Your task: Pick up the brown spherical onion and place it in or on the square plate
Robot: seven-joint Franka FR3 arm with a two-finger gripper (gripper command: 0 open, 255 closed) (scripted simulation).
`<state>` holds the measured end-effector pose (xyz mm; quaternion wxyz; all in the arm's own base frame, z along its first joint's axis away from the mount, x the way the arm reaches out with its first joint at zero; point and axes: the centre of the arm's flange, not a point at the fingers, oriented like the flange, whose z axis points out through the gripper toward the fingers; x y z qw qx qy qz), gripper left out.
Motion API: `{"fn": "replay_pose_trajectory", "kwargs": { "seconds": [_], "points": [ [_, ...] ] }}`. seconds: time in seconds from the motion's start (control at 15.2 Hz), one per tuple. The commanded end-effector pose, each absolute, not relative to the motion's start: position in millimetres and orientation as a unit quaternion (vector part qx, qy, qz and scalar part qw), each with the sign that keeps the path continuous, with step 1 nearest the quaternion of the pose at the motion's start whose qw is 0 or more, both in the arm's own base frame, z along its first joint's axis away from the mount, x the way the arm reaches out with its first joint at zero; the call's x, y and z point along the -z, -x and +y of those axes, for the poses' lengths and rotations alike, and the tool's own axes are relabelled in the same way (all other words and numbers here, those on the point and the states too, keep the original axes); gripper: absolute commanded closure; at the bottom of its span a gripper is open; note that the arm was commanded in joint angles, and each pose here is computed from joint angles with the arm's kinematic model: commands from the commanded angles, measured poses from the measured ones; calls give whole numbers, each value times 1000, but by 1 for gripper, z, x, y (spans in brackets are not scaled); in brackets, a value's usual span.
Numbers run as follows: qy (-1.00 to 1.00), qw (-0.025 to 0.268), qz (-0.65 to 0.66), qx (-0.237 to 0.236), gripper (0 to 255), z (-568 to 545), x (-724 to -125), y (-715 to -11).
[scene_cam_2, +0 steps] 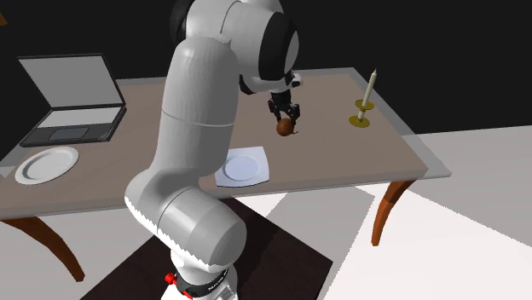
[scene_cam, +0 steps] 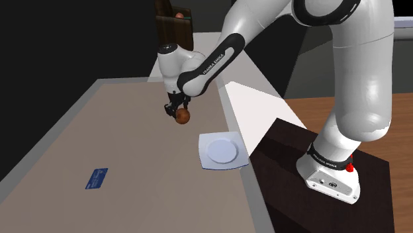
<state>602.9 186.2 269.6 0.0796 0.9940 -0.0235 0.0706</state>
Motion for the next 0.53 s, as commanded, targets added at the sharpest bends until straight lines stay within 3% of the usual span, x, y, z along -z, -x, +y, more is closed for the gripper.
{"fn": "replay_pose_trajectory", "kwargs": {
  "seconds": [0.0, 0.46],
  "points": [
    [-994, 80, -23, -71, 255, 185, -281, -603],
    [-994, 80, -23, -71, 255, 185, -318, -603]
  ]
}}
